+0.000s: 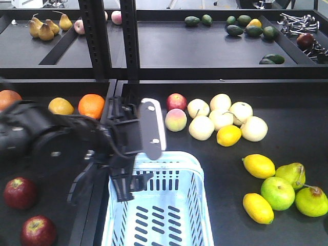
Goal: Pick three apples into basket with both arms
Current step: 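Reach the left gripper down to the basket handle and close, then lift the light-blue basket by its handle with the left gripper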
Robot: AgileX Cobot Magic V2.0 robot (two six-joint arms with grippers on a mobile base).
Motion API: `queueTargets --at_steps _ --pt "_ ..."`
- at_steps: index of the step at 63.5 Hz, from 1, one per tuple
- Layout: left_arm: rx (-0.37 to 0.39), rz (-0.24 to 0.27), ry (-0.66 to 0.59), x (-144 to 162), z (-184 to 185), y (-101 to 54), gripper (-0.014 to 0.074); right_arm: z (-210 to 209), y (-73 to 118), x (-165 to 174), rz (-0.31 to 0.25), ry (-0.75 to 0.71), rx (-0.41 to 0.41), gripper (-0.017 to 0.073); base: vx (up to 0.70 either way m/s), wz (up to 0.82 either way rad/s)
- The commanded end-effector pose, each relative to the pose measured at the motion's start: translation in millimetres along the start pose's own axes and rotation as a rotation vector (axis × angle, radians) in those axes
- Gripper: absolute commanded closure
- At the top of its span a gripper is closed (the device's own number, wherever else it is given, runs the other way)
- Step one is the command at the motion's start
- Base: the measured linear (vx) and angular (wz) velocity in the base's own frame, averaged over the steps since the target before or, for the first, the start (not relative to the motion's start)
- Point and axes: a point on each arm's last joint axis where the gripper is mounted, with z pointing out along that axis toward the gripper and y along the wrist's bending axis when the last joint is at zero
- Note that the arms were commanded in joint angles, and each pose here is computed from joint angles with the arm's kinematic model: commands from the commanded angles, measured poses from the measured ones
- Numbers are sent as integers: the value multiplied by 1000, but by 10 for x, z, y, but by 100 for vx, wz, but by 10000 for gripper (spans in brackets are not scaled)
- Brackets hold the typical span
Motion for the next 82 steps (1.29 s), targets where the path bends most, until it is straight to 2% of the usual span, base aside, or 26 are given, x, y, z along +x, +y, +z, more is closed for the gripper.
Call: queueTargets --at_steps 1,3,9,14,24,50,59,64,65,71,76,82 --pt "-58 7 -32 -155 -35 114 -86 -11 -1 -33 -3 -80 3 568 0 0" --pt "-48 7 -16 -157 0 102 -84 -11 -1 -33 -3 -80 3 568 0 0" --pt "-42 55 21 -148 123 84 -78 -11 -1 -33 -3 -80 3 568 0 0" --pt "-35 75 35 -139 206 62 -66 -11 -1 -33 -3 -80 3 568 0 0" --pt "-23 71 51 -118 329 36 -13 -11 -1 -33 -3 -80 3 568 0 0" --pt "-52 74 11 -161 324 60 163 -11 -1 -33 -3 -80 3 568 0 0" --pt "-47 83 8 -186 322 35 293 -11 -1 -33 -3 -80 3 568 0 0" --pt "-44 88 5 -203 321 18 410 -11 -1 -33 -3 -80 3 568 0 0" --pt "-45 97 8 -205 321 15 459 -11 -1 -33 -3 -80 3 568 0 0" --pt "-43 130 20 -218 316 -9 603 -11 -1 -33 -3 -80 3 568 0 0" --pt "-38 128 33 -224 297 2 602 -11 -1 -33 -3 -80 3 568 0 0" --pt "-38 82 53 -259 237 62 601 -11 -1 -32 -3 -79 3 568 0 0"
